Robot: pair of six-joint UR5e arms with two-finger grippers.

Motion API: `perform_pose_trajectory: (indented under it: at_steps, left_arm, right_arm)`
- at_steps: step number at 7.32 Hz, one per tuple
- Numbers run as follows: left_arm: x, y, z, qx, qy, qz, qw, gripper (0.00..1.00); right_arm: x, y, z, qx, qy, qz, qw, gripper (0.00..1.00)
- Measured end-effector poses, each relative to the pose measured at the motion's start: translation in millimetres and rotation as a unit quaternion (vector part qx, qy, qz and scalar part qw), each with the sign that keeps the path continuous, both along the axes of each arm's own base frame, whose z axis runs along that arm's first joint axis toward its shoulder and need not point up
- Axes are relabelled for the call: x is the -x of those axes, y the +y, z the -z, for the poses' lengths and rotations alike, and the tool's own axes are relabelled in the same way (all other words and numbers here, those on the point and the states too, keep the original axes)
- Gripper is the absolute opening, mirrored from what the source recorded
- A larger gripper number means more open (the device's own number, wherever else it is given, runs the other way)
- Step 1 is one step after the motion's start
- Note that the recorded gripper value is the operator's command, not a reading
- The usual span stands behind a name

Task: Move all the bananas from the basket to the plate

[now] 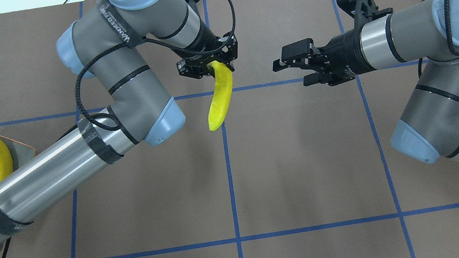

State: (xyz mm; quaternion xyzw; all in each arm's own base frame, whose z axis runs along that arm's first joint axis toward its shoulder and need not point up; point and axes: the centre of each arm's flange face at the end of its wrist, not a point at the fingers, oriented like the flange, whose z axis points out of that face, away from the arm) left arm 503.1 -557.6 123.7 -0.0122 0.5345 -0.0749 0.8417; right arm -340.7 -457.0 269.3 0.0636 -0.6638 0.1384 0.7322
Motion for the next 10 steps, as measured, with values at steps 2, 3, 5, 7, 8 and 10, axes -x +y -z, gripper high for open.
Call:
perform_pose_trajectory:
  at_steps: [2,3,5,7,8,10]
  left_arm:
    - [54,10,-47,-0.025,-0.091,-0.038,0.9948,0.00]
    - [74,16,-69,-0.029,-0.134,-0.047,0.9895,0.00]
    - [104,39,-125,-0.039,-0.218,-0.053,0.9737,0.00]
    - [116,59,-156,-0.041,-0.313,-0.064,0.9466,0.00]
    - [120,65,-177,-0.036,-0.347,-0.066,0.9347,0.00]
    - [133,74,-228,-0.029,-0.400,-0.073,0.9131,0.00]
  right_arm:
    - [-7,-4,-13,0.003,0.005,-0.010,0.9999,1.00]
    - [-8,-7,-16,0.003,0.008,-0.016,0.9998,1.00]
    - [-4,-13,-28,0.006,0.013,-0.022,0.9996,1.00]
    - [-2,-14,-34,0.006,0.013,-0.024,0.9996,1.00]
    - [-1,-16,-37,0.006,0.013,-0.024,0.9996,1.00]
    - [1,-17,-40,0.005,0.012,-0.023,0.9996,1.00]
